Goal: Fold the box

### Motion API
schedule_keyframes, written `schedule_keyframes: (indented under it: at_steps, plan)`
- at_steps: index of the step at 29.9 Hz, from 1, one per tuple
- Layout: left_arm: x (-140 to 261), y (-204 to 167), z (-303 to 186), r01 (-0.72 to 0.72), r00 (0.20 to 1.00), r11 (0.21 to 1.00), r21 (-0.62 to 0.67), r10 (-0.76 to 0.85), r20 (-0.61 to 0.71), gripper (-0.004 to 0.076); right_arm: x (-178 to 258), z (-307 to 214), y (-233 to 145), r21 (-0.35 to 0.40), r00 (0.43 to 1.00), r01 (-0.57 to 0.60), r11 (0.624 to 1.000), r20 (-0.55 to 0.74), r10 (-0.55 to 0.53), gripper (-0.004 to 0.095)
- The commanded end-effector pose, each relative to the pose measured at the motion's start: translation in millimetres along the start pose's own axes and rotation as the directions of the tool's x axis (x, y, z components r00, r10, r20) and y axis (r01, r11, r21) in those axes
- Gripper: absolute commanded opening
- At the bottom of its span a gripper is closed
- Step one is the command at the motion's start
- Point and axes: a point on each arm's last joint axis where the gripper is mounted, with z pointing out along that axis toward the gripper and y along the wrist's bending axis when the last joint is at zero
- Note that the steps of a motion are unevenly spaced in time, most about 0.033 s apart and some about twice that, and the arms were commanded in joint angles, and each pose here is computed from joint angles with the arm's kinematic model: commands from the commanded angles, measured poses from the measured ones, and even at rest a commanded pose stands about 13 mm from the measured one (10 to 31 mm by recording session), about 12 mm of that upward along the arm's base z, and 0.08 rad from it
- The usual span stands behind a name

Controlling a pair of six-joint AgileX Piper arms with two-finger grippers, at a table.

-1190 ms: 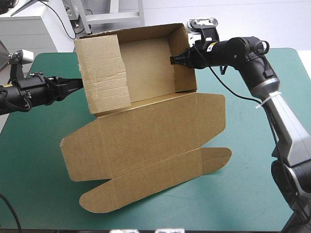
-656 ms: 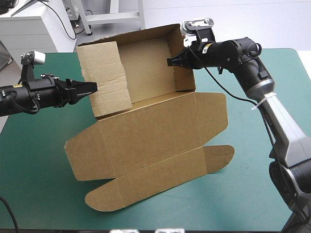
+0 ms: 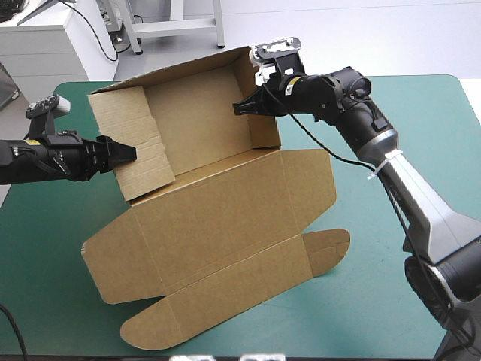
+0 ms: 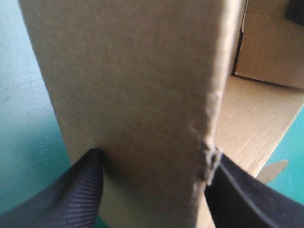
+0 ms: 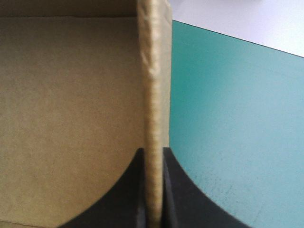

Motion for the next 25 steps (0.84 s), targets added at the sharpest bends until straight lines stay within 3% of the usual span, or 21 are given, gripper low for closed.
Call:
schedule_keyframes:
  at_steps: [1,8,13,17,21,25]
  plan:
    - [-6.2,-15.9,-6.3,0.022,0.996,0.999,0.042,-0.025,0.085,0.0432,-22.9,-34.2,14.8,-0.042,0.986,-0.006,0.999,0.166,0.013,-0.0013]
    - [-6.1,-18.1,6.2,0.019,0.994,0.989,-0.147,-0.003,0.110,0.0432,-19.4,-33.7,15.1,-0.045,0.992,-0.014,0.999,0.128,0.020,-0.0014]
    - [-11.6,-25.1,14.0,0.014,0.984,0.984,-0.179,0.019,0.179,0.0392,-16.0,-33.3,15.0,-0.044,0.996,-0.014,0.999,0.091,0.018,-0.0014]
    - [-14.5,-23.3,31.6,0.011,0.990,0.985,-0.170,0.013,0.144,0.0327,-14.0,-37.2,15.5,-0.043,0.998,-0.012,0.999,0.064,0.015,-0.0014]
    - [-15.3,-18.7,45.8,0.022,0.995,0.985,-0.171,-0.006,0.097,0.0214,-13.8,-44.3,14.9,-0.025,0.999,0.004,1.000,0.054,-0.003,-0.0015]
    - [-15.6,-17.1,49.4,0.006,0.996,0.984,-0.176,0.009,0.085,-0.0007,-9.8,-48.6,11.2,0.022,0.999,0.039,0.999,0.005,-0.039,-0.0015]
